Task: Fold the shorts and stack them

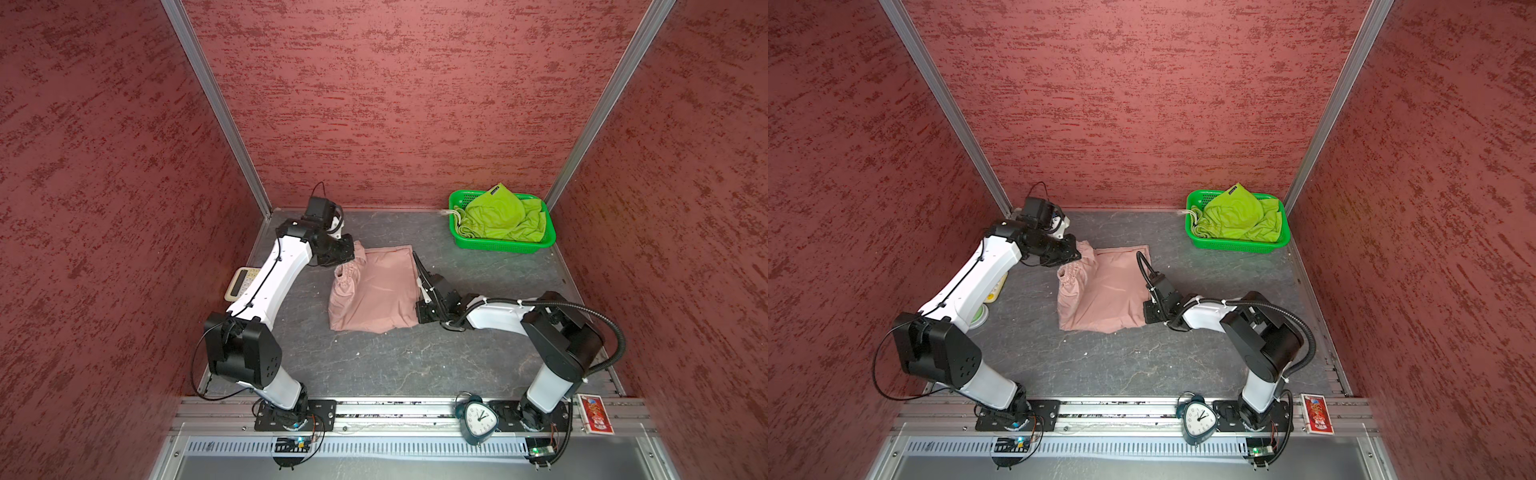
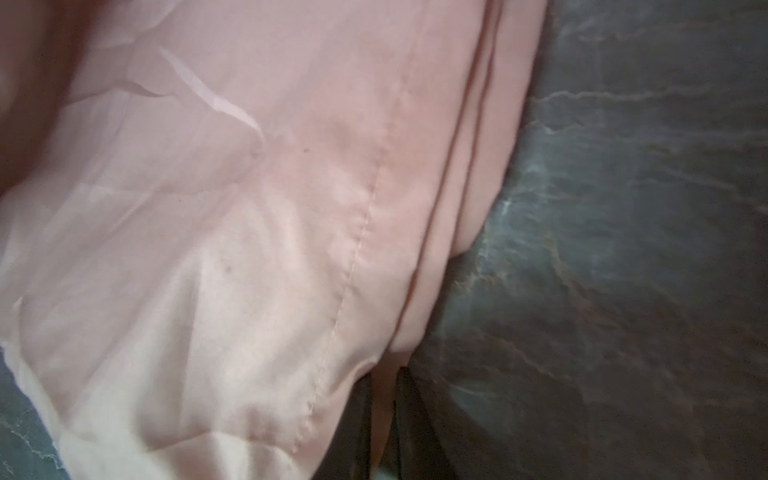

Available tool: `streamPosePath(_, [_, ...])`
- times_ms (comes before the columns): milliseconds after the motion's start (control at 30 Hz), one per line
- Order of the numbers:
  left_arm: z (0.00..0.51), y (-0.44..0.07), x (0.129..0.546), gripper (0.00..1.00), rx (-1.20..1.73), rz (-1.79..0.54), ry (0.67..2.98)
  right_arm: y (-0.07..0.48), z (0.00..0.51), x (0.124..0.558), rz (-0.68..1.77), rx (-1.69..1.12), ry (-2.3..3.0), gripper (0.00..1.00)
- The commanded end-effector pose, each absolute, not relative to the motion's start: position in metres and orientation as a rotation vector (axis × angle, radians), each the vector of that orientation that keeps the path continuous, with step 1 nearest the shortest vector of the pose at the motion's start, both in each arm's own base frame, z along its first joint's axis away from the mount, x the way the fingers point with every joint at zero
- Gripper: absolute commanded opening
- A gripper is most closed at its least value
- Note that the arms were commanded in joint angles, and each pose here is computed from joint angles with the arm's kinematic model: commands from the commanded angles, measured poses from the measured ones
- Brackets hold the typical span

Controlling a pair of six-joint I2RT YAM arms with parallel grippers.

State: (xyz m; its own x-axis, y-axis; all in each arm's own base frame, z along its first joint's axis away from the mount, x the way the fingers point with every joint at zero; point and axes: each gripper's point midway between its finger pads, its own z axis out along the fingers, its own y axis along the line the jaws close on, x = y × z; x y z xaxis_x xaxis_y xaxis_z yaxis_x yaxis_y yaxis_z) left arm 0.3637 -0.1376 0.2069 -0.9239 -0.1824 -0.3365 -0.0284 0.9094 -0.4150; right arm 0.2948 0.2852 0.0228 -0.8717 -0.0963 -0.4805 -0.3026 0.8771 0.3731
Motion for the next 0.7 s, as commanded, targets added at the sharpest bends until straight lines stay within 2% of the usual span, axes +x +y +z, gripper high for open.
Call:
streamPosePath(0, [0.211,-0.161,0.378,0.02,-0.200,-0.671,2.625,0.278,-0.001,0.277,0.598,-0.273,2.668,0.16])
streamPosePath(200, [0.190,-0.204,0.385,0.02,-0.175,-0.730,2.645,0.274,-0.001,0.272,0.621,-0.257,2.664,0.23])
streamPosePath(300, [0.178,-0.227,0.385,0.02,-0.155,-0.762,2.659,0.272,0.000,0.270,0.616,-0.251,2.667,0.33])
streamPosePath(367, [0.167,-0.239,0.385,0.05,-0.141,-0.768,2.679,0.271,0.004,0.269,0.611,-0.260,2.672,0.45])
streamPosePath(400, [0.162,-0.242,0.384,0.10,-0.135,-0.770,2.691,0.269,0.008,0.268,0.603,-0.258,2.673,0.52])
streamPosePath(500, [0.149,-0.251,0.384,0.47,-0.109,-0.779,2.722,0.259,0.028,0.266,0.573,-0.246,2.644,0.62])
streamPosePath(567, [0.151,-0.251,0.385,0.98,-0.074,-0.768,2.721,0.247,0.051,0.265,0.534,-0.234,2.613,0.65])
streamPosePath(667, [0.171,-0.248,0.388,0.99,-0.012,-0.748,2.695,0.226,0.095,0.266,0.473,-0.211,2.534,0.67])
